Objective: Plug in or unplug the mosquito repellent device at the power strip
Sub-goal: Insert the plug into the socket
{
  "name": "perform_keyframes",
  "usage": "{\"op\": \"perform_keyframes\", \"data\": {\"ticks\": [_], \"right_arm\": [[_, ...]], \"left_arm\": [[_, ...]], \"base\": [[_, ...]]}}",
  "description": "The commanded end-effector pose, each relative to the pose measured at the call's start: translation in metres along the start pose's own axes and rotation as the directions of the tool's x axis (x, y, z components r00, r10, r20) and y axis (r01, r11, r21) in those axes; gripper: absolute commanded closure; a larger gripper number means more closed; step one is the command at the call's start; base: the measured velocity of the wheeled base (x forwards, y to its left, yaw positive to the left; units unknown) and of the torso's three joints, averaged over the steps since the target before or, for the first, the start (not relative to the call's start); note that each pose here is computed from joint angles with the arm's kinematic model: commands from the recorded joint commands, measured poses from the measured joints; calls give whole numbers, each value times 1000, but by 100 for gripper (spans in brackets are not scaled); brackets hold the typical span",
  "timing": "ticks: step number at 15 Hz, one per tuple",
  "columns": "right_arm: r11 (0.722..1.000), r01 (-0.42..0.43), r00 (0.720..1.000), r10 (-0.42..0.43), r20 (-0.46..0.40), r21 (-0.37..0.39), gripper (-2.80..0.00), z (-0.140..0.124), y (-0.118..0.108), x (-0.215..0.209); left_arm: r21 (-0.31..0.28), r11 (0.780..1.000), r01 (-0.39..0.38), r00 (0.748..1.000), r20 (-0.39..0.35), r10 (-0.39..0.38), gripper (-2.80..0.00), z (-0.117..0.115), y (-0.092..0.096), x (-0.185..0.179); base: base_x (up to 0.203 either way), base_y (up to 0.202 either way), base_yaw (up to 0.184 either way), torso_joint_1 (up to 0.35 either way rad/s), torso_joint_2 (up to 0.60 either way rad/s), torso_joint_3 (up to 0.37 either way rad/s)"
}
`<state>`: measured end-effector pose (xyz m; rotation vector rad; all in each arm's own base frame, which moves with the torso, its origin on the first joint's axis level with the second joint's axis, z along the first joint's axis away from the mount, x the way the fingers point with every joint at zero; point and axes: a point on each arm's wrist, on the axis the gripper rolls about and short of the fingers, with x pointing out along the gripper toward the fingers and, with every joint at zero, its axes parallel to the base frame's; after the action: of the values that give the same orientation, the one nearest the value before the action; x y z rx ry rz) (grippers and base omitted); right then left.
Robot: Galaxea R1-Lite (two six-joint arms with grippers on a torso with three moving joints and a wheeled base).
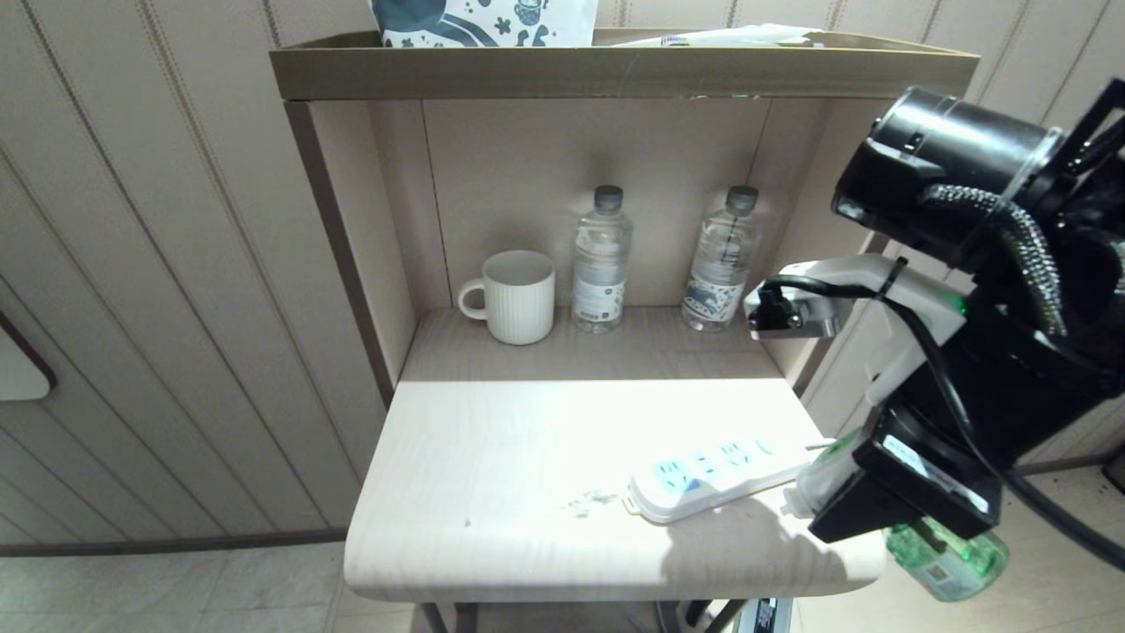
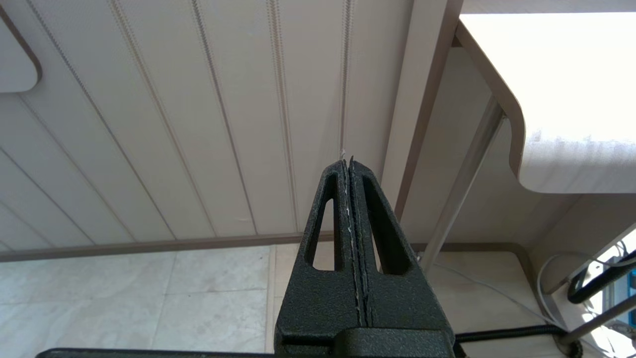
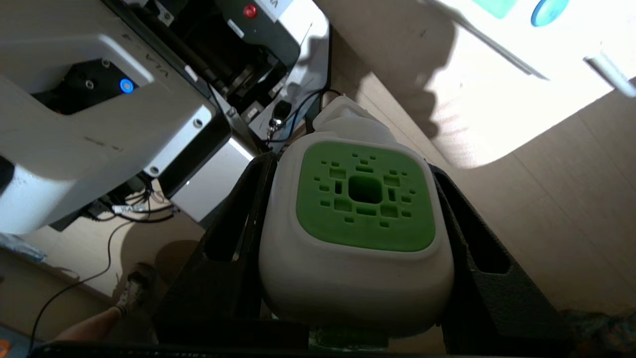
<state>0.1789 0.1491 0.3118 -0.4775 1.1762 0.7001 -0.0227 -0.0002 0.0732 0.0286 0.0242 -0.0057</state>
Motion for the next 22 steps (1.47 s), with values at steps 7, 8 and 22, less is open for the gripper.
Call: {"op": "perform_keyframes", "data": {"ticks": [7,8,22], "right_arm": [[1000,15,1000,-15,-13,13,0,-6,-2,-3],[1000,20,1000,-20,-12,13,0,-6,-1,-3],[996,36,997,-31,-64,84,0,7,-22,21]], "left_arm": [[0,1000,1,1000,0,-1,0,0,0,0],[0,1000,-1,1000,0,1,0,0,0,0],[0,1000,1,1000,0,-1,0,0,0,0]], "base": [[0,0,0,27,-60,-36],[0,0,0,162,-391,-211],[0,0,0,224,-495,-270]]}}
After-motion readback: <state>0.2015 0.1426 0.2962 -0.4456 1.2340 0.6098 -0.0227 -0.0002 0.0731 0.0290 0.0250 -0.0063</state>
